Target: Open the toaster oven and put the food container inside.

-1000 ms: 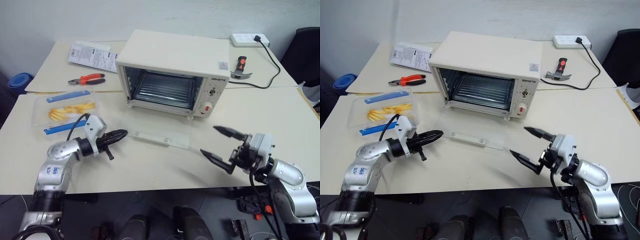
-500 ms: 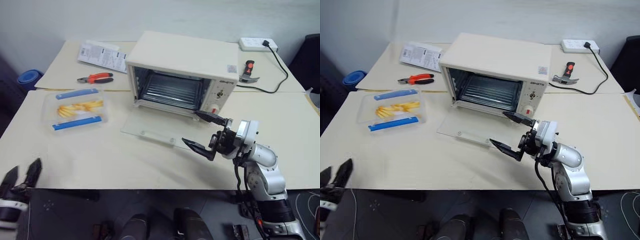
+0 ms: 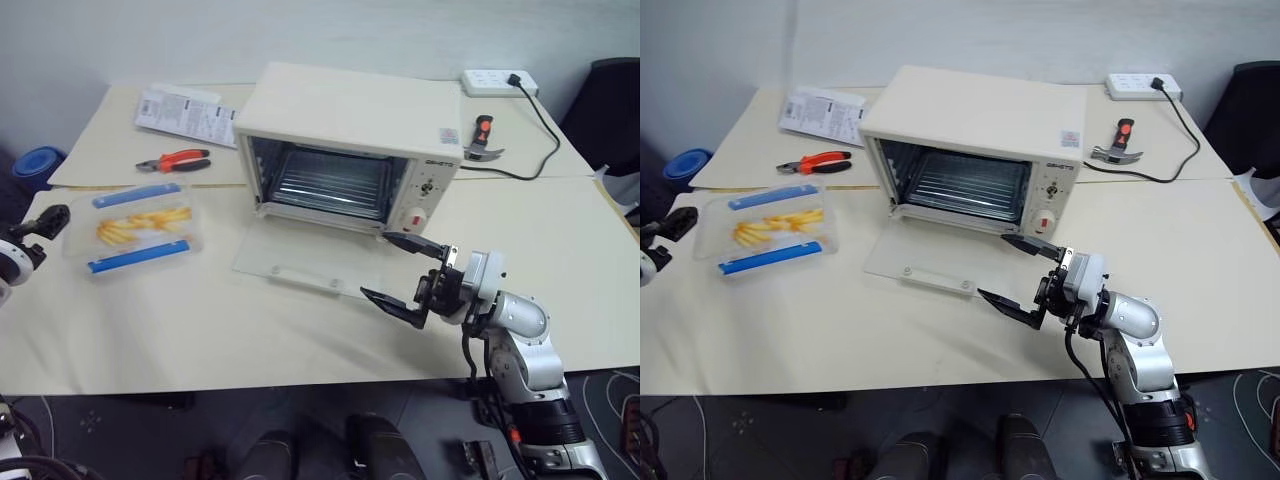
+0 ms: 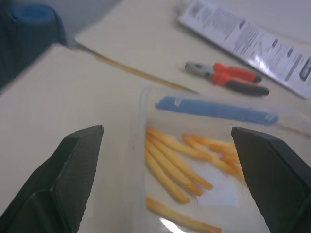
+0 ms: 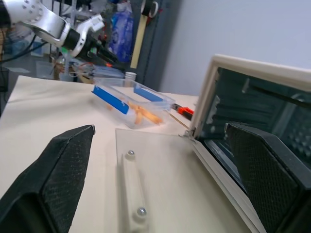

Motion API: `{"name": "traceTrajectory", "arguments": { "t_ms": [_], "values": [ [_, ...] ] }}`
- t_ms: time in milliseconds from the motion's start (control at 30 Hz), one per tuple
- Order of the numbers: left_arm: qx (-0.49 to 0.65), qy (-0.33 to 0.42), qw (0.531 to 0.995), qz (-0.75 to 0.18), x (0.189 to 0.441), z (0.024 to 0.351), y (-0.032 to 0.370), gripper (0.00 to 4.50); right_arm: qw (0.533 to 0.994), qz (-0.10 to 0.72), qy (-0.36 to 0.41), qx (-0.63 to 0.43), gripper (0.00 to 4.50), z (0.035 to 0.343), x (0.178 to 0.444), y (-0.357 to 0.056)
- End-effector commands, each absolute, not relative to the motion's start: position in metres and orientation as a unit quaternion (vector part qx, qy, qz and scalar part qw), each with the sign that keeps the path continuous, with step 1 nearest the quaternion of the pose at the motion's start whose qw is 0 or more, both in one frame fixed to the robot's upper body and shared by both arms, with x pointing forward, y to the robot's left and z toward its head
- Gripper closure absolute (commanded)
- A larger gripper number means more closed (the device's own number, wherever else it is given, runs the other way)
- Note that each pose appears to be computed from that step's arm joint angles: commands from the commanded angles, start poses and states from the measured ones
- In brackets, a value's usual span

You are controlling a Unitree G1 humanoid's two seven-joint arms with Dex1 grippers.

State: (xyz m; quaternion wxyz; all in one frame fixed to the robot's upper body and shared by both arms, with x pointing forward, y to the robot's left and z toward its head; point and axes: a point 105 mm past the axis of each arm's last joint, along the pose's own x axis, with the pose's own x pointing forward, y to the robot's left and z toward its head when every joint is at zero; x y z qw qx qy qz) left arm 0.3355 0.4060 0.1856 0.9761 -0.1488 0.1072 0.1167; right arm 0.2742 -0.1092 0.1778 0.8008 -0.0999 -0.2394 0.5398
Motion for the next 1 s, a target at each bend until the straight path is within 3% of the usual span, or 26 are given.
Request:
{"name": "traceTrajectory", "arguments": {
  "t_ms": [33,167,267,567,700,800,1000],
  "values": [
    [-0.11,0.132,0.974,0.149,0.34,0.193,0.424,0.03,0.796,0.532,-0.266,-0.111,0.0,0.188,0.269,-0.108],
    [-0.092,0.167,0.97,0.152,0.352,0.187,0.424,0.03,0.805,0.516,-0.27,-0.113,0.0,0.189,0.27,-0.109],
    [-0.086,0.18,0.968,0.153,0.353,0.185,0.427,0.58,0.81,0.507,-0.272,-0.115,0.0,0.189,0.271,-0.11],
    [-0.094,0.177,0.967,0.16,0.349,0.188,0.435,3.29,0.817,0.493,-0.267,-0.133,0.0,0.186,0.272,-0.116],
    [-0.089,0.161,0.973,0.138,0.347,0.208,0.432,3.75,0.819,0.493,-0.259,-0.14,0.0,0.182,0.274,-0.121],
    [-0.081,0.149,0.979,0.109,0.343,0.228,0.425,4.49,0.821,0.492,-0.252,-0.145,0.0,0.179,0.276,-0.125],
    [-0.04,0.162,0.986,0.024,0.338,0.249,0.38,4.49,0.827,0.485,-0.24,-0.152,0.0,0.175,0.278,-0.134]
  ]
}}
